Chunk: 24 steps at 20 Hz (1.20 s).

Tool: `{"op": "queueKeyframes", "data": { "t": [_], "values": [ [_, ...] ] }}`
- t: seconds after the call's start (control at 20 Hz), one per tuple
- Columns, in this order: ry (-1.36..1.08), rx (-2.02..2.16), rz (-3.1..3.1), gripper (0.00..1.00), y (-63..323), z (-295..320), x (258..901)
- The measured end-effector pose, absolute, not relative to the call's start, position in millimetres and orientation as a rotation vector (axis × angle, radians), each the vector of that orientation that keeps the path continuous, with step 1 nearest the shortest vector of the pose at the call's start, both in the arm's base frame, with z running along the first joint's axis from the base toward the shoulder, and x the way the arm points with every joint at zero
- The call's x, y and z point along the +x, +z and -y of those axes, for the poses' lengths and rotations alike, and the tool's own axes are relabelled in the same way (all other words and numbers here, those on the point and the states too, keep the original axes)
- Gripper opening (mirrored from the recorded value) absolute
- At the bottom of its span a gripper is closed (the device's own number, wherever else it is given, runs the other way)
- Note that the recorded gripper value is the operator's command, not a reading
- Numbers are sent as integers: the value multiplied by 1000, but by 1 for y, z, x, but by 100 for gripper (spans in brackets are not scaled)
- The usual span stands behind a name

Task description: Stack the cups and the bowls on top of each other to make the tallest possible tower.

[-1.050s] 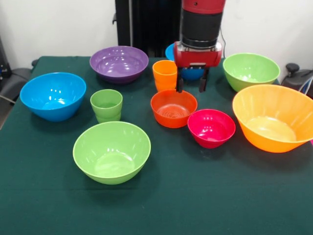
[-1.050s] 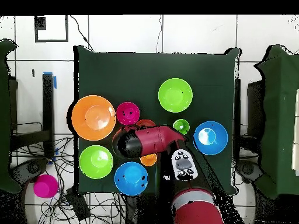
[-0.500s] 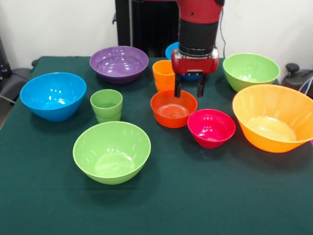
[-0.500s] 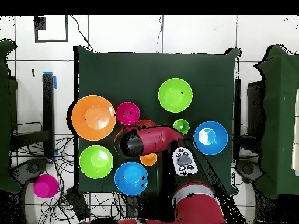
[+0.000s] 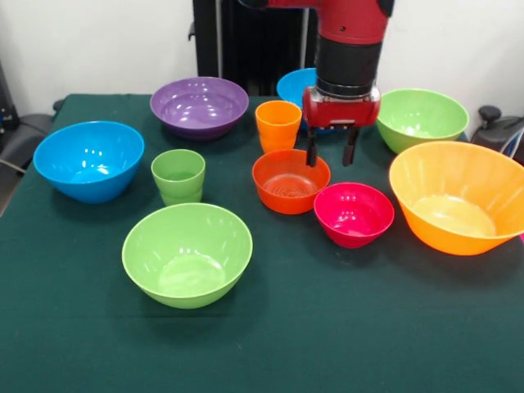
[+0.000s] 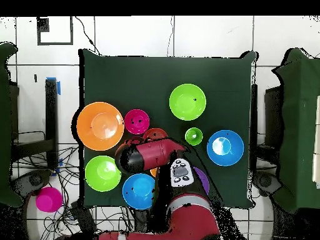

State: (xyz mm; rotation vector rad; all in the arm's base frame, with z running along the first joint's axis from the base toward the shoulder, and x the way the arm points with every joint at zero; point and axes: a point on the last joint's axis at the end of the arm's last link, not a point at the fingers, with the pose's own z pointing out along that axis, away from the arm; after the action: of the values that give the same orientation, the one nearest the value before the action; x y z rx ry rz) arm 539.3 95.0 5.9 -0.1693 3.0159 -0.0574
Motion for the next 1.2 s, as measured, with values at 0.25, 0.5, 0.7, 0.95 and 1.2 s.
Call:
{"op": "queueKeyframes", "data": {
  "t": [0.25, 0.5, 0.7, 0.95, 1.2],
  "values": [
    [-51, -183, -3018, 100, -2, -100, 536],
    [-54, -176, -3021, 100, -11, -97, 536],
    [-53, -161, -3019, 100, -16, -92, 539],
    [-55, -114, -3015, 100, -19, -75, 547],
    [-62, -76, -3001, 100, -18, -61, 558]
  ]
}}
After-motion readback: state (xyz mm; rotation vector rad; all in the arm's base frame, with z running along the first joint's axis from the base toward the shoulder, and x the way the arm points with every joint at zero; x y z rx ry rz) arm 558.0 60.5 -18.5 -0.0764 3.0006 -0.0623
